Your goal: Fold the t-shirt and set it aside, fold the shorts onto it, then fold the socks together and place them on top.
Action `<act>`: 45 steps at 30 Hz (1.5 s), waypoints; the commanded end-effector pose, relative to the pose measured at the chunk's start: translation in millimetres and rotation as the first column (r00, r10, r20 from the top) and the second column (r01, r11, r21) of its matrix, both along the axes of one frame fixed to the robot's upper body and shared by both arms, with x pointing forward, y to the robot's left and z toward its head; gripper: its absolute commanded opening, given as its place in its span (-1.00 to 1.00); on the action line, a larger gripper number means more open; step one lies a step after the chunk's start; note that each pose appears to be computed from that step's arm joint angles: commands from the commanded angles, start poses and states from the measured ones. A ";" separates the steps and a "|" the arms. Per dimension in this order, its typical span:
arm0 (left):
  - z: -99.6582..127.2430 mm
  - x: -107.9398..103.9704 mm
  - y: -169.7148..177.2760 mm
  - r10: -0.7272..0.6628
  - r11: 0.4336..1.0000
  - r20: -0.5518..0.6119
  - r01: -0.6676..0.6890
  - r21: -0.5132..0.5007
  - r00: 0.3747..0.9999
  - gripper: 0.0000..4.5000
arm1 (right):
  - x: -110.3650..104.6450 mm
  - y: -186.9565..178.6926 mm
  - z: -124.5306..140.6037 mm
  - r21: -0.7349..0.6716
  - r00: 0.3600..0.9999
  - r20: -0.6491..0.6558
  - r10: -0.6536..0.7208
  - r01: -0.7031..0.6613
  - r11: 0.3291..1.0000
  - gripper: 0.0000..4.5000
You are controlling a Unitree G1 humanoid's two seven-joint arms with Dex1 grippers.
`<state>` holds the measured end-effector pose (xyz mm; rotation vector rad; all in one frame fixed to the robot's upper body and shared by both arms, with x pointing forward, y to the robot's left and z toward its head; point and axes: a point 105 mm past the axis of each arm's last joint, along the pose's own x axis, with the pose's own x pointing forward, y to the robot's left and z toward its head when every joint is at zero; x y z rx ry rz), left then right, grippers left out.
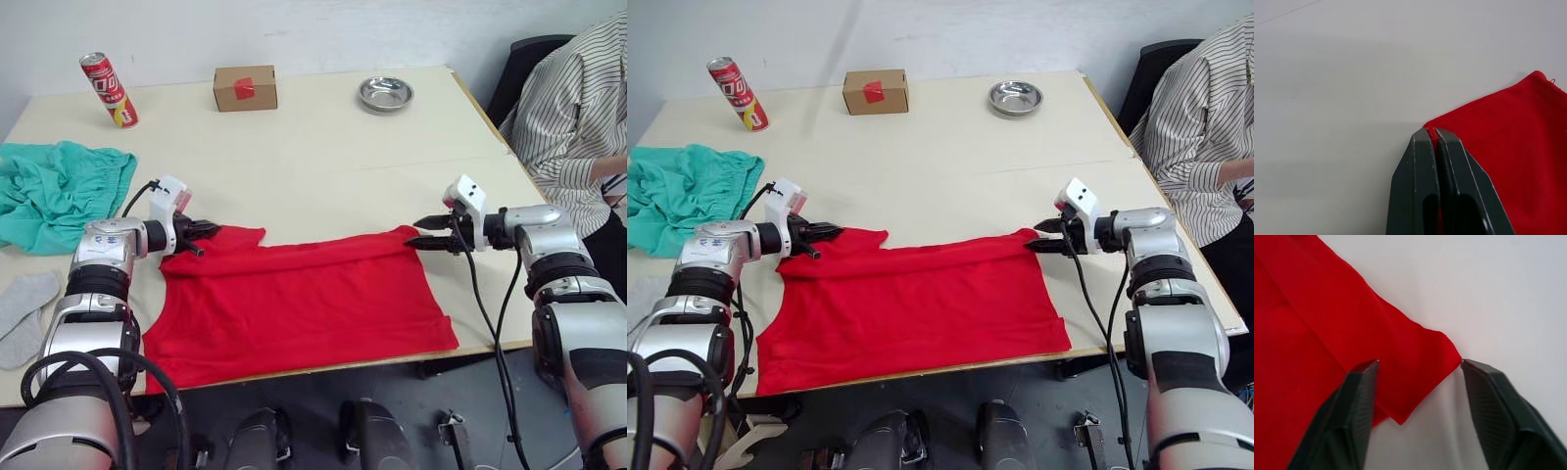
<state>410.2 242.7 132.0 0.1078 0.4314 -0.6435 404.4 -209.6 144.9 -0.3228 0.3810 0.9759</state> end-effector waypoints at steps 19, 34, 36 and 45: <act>69.6 -64.5 -0.5 -0.352 0.936 0.543 0.291 0.199 0.762 -1.00 | -15.0 -4.1 29.3 0.033 0.878 0.474 0.063 -0.089 0.995 -0.99; 48.2 -127.0 -0.2 -0.569 0.809 0.533 0.312 0.497 0.627 -1.00 | -40.7 -14.2 -6.6 -0.035 0.776 0.631 0.023 -0.002 0.999 -0.99; 37.3 -143.1 3.1 -0.636 0.747 0.487 0.318 0.585 0.599 -1.00 | -44.1 -14.8 -10.6 -0.044 0.749 0.663 0.015 0.020 0.999 -0.99; 14.2 -173.4 -3.9 -0.848 0.479 0.308 0.377 0.792 0.431 -1.00 | -55.9 -11.4 -24.1 -0.161 0.661 0.745 0.090 0.047 0.986 -0.99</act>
